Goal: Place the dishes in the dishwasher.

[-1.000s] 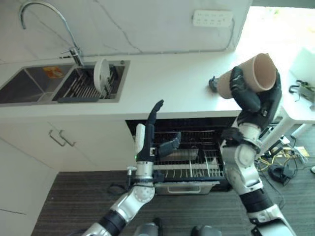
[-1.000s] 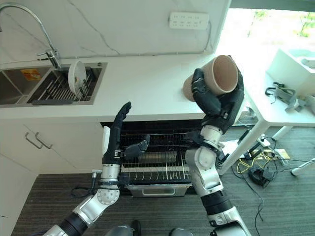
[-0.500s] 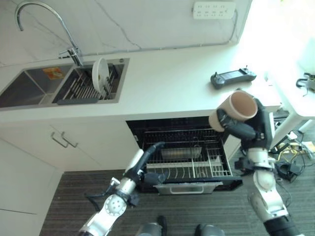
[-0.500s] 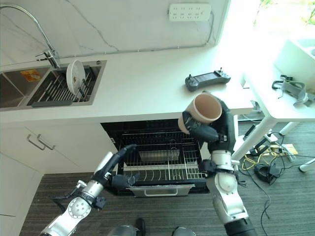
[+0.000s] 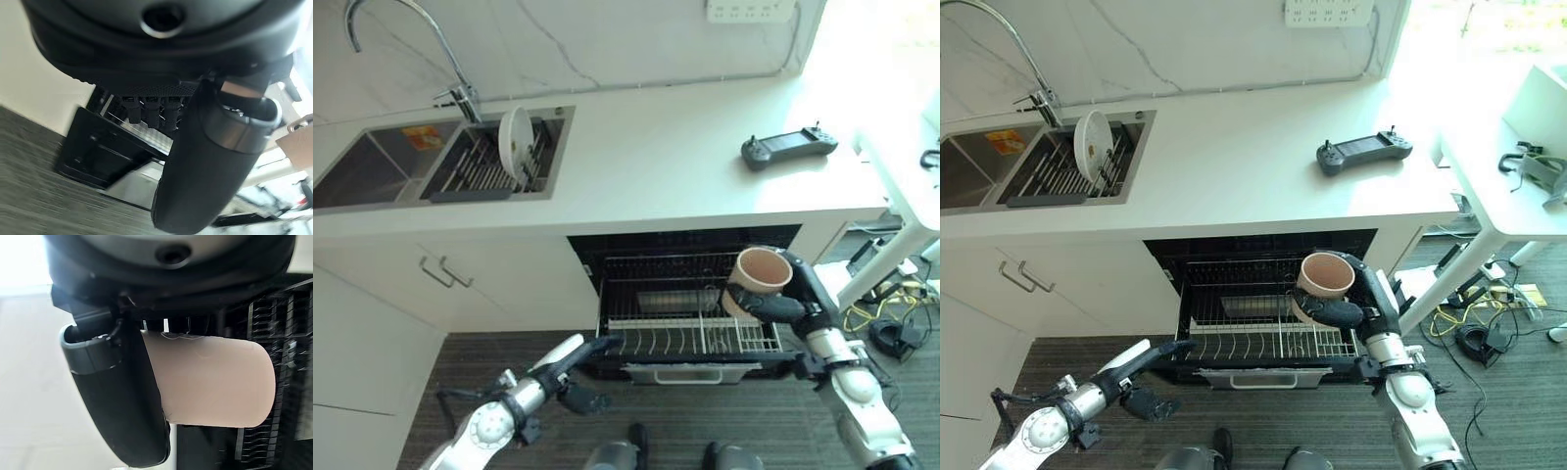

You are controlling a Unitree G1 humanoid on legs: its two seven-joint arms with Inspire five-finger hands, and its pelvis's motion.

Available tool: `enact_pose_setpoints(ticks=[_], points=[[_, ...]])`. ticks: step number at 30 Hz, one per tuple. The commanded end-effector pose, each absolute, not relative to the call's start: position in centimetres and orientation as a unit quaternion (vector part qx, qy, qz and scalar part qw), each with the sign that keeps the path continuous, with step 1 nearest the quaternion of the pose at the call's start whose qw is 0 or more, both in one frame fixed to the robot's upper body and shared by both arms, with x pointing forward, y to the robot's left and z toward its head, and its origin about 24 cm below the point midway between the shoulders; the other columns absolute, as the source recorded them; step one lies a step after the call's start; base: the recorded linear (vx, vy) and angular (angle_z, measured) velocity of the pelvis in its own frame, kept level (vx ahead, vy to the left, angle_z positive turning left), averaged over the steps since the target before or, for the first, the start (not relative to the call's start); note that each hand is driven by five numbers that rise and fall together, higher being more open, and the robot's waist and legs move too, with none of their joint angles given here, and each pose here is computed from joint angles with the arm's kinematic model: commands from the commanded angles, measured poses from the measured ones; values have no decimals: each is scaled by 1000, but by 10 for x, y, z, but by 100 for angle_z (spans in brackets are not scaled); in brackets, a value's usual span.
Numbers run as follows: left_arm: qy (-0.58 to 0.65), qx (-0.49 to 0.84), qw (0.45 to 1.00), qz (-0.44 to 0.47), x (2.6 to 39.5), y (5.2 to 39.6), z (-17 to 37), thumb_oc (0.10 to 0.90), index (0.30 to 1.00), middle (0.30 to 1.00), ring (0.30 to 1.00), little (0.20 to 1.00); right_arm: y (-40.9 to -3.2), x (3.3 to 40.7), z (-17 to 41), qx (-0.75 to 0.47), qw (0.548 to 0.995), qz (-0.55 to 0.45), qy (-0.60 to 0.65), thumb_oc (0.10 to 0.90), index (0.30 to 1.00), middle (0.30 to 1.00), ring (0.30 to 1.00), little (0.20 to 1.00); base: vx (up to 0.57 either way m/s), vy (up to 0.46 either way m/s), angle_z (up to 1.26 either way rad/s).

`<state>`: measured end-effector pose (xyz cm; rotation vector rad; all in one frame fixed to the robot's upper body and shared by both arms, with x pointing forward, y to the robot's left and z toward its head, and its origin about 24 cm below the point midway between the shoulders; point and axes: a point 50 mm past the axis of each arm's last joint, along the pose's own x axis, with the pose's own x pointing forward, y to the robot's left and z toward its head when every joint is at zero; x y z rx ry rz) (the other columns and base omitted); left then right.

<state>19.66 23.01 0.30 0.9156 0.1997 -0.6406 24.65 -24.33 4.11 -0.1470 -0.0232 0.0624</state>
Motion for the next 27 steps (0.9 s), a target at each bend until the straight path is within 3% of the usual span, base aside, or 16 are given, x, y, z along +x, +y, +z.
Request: enact_pose_setpoints(ticks=[1,11,16,27], points=[[-41,465,840,-275,220,217,44,800,900,900,900,900,-233,273,92,-103,984,65,-128,400,300,300,300,300,29,12,15],[-98,508,802,-300,248,203,64,800,900,900,900,900,-264,316,89,-118,992,-1,-33,400,300,300,300,300,-46,7,14],[-128,507,797,-302,261,194,78,800,900,900,900,900,-273,338,110,-157,987,-10,-43,400,300,300,300,300,-74,29,5],[-170,494,793,-315,271,177,98,800,900,900,900,900,-282,354,117,-143,986,-77,-34,400,300,300,300,300,-50,35,4]])
